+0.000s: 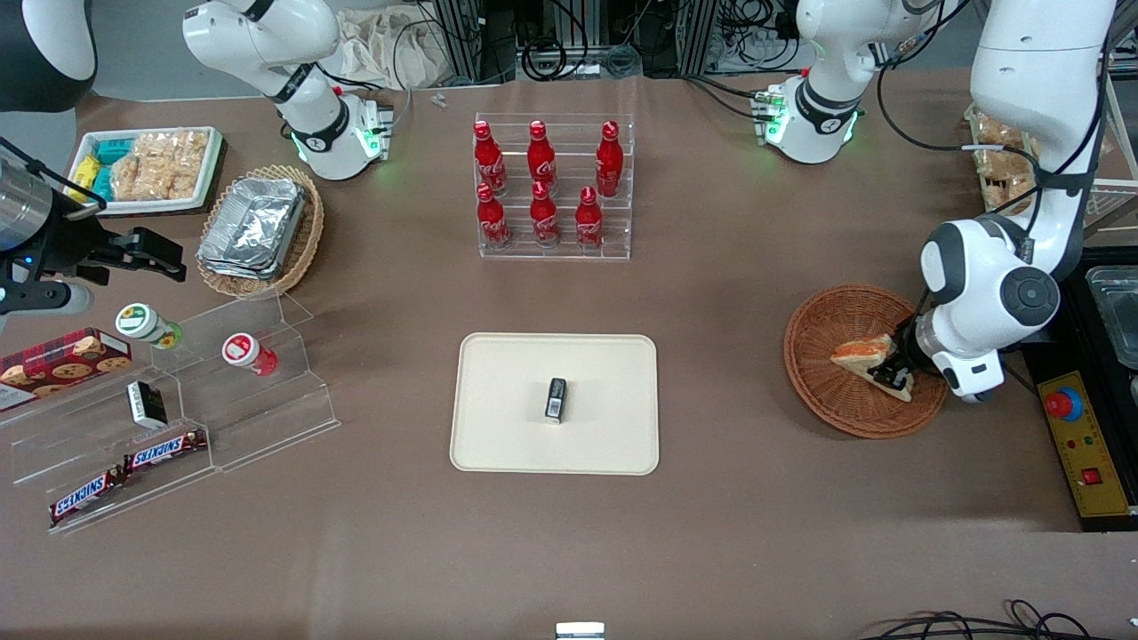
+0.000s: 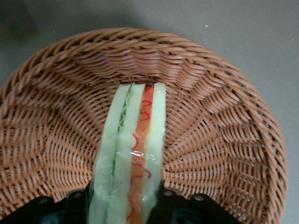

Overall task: Place sandwich from basket to tray
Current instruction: 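Close the left gripper on the wrapped sandwich and lift it, then carry the sandwich with the left gripper over the white tray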

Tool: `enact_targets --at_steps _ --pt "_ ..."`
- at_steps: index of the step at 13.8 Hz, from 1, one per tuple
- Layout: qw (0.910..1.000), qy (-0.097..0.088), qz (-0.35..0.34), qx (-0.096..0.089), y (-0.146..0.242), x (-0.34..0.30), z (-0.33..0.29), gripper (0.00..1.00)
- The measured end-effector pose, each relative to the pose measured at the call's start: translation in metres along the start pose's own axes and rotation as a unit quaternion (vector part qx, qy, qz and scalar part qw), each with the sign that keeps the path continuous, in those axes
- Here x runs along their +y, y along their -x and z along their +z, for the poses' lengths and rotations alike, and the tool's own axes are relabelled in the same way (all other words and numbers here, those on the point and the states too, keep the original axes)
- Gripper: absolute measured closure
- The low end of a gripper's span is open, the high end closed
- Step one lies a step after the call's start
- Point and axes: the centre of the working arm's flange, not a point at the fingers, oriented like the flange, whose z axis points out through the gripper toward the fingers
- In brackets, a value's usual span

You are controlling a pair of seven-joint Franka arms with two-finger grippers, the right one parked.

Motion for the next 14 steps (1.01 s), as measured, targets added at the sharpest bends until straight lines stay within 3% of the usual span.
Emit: enact_targets --at_steps 3,4,5,7,9,11,14 --pt "0.9995 0.02 0.025 0.005 0.018 0.019 -0.038 0.66" --pt "0.9985 0.017 0.051 -0.002 0.037 0.032 -0.062 0.67" --pt "0.9961 0.012 0.087 -0.01 0.066 0.05 -0.088 0.7" --pt "0.9857 0.024 0.165 -0.02 0.144 0.095 -0.132 0.8" --pt "0.9702 0.042 0.236 -0.034 0.219 0.128 -0.143 0.8" --pt "0.9471 0.044 0.315 -0.043 0.273 0.146 -0.131 0.8" --pt "0.9035 0.042 0.426 -0.021 0.322 0.17 -0.103 0.8"
